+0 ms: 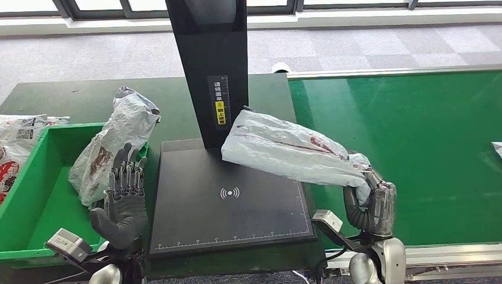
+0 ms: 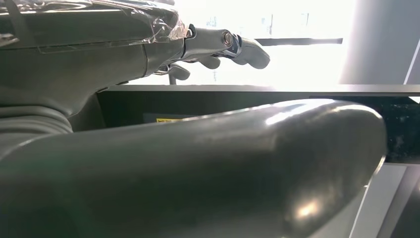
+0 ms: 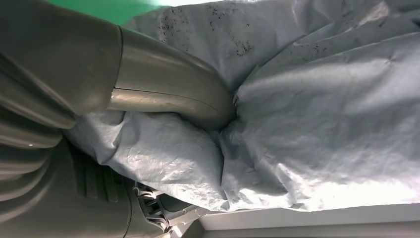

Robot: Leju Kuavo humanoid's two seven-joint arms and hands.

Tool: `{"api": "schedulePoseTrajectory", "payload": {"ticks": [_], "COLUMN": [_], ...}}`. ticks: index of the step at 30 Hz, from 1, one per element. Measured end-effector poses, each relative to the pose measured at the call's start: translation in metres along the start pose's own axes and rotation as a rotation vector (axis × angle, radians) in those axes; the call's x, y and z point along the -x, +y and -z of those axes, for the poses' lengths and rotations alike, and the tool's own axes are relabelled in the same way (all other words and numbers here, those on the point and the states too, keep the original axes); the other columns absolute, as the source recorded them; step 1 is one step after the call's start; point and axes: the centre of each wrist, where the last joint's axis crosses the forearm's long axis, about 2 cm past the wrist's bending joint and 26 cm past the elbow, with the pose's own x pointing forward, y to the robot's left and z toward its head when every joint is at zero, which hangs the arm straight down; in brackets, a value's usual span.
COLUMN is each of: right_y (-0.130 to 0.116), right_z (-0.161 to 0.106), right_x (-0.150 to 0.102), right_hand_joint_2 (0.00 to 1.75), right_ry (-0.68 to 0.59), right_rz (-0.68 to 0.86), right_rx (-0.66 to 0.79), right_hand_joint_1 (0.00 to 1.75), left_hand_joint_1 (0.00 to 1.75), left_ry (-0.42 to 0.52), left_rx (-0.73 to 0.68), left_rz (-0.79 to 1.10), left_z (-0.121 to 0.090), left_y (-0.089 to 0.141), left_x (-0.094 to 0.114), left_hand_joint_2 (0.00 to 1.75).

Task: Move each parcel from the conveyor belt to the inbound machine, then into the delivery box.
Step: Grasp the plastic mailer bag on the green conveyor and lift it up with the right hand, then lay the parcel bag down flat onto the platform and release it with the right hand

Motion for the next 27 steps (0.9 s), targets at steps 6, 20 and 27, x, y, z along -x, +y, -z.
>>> {"api": "schedulePoseTrajectory", "payload": {"ticks": [6, 20, 27], "right_y": [0.015, 0.066, 0.083], "right_z": [0.002, -0.006, -0.007], "right_x": [-0.034, -0.042, -0.038], "right_hand_joint_2": [1.75, 1.75, 1.75], "right_ry": [-0.036, 0.076, 0.135], "right_rz": [0.076, 0.178, 0.168], "right_rx": [-0.055, -0.22, -0.288], "right_hand_joint_1": [1.75, 1.75, 0.02], "left_hand_joint_1": [0.0, 0.0, 0.0], "left_ry": [-0.003, 0.016, 0.027], "left_rx": [0.007, 0.03, 0.04], "left_rz": [-0.013, -0.045, -0.064], "left_z": [0.007, 0.013, 0.013], "left_y": [-0.002, -0.015, -0.019], "left_x": [0.004, 0.012, 0.016], "left_hand_joint_2": [0.0, 0.0, 0.0]}}
